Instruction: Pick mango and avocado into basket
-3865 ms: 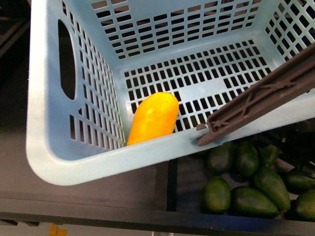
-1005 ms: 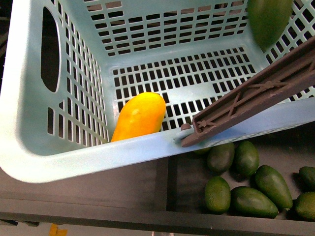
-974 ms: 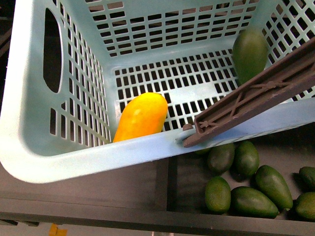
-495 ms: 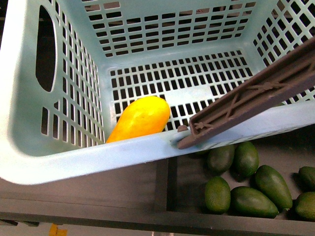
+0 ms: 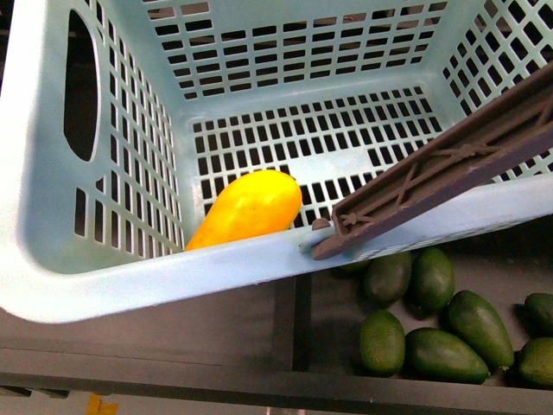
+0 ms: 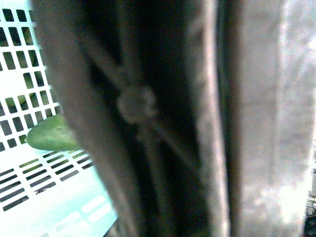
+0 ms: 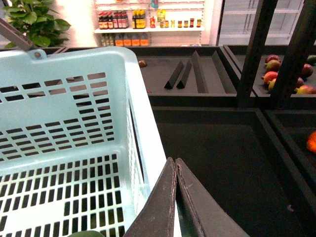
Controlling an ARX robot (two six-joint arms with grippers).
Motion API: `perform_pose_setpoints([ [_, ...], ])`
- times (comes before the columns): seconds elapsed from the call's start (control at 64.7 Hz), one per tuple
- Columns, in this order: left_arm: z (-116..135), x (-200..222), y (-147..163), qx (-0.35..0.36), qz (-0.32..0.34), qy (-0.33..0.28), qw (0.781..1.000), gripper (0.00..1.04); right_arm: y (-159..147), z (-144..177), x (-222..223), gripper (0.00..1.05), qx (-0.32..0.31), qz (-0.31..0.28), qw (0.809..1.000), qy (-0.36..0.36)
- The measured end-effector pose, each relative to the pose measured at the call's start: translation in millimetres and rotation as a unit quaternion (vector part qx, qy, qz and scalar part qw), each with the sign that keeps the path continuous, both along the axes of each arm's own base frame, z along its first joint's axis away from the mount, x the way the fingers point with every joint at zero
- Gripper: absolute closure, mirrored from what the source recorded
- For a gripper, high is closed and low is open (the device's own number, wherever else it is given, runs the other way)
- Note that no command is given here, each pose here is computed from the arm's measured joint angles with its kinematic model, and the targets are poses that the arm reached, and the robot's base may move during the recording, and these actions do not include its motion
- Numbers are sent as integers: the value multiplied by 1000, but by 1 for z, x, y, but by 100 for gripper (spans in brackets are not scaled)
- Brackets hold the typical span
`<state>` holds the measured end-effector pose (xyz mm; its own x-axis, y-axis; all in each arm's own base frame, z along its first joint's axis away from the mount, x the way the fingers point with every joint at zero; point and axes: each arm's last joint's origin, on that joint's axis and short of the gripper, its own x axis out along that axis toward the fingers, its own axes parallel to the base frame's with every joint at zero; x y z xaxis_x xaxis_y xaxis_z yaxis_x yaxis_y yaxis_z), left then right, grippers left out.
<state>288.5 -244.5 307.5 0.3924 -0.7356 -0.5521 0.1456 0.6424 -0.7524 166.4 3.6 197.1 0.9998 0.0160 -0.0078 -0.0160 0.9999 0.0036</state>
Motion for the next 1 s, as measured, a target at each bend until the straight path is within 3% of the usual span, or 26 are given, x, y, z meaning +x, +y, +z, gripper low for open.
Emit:
perform_pose_setpoints([
  [0.696, 0, 0, 0, 0, 0, 0, 1000, 91, -3, -27, -38, 103, 0, -8, 1000, -7],
  [1.005, 0, 0, 0, 0, 0, 0, 1000, 91, -3, -25, -47, 103, 0, -6, 1000, -13],
])
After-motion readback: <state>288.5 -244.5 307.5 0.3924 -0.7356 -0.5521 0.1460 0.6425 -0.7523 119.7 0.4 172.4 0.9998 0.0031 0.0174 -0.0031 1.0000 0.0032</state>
